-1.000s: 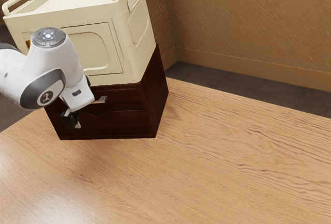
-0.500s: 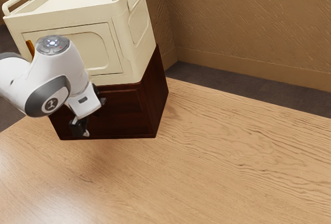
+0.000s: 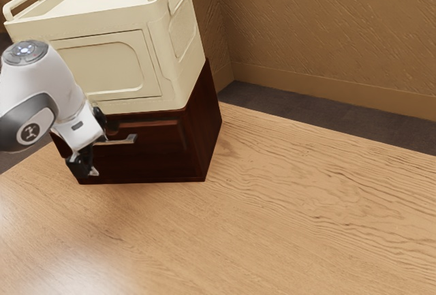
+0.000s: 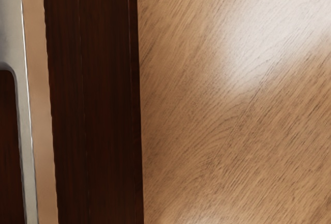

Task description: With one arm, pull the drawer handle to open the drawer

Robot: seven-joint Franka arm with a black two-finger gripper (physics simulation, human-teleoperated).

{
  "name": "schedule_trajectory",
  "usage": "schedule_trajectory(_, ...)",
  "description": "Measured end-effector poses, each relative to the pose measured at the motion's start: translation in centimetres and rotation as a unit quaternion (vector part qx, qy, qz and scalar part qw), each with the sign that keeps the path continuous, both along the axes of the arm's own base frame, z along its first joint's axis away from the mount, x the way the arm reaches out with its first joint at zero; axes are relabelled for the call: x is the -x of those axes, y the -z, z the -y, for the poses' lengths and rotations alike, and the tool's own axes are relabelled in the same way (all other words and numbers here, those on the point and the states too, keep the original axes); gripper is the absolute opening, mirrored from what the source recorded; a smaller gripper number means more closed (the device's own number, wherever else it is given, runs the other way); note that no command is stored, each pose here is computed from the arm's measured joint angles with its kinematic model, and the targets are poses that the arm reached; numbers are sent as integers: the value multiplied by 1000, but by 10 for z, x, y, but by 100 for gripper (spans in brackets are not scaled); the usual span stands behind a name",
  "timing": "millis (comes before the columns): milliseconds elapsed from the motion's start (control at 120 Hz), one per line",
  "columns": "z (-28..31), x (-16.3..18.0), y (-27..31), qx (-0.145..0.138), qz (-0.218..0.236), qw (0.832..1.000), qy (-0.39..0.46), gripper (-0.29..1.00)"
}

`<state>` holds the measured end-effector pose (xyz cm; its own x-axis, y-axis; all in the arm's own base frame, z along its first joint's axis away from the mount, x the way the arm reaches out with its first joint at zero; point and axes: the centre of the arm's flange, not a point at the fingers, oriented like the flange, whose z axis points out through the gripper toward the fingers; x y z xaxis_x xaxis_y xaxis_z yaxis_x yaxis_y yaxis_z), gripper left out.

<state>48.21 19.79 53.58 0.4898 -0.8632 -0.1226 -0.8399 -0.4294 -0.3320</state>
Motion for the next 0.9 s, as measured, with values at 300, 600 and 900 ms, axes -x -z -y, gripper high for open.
schedule_trajectory(300,23,28,-7,41,1,999,33,62)
schedule_trajectory(600,52,70,-9,43,-10,997,56,66)
schedule_trajectory(900,62,99,-40,18,13,998,52,66)
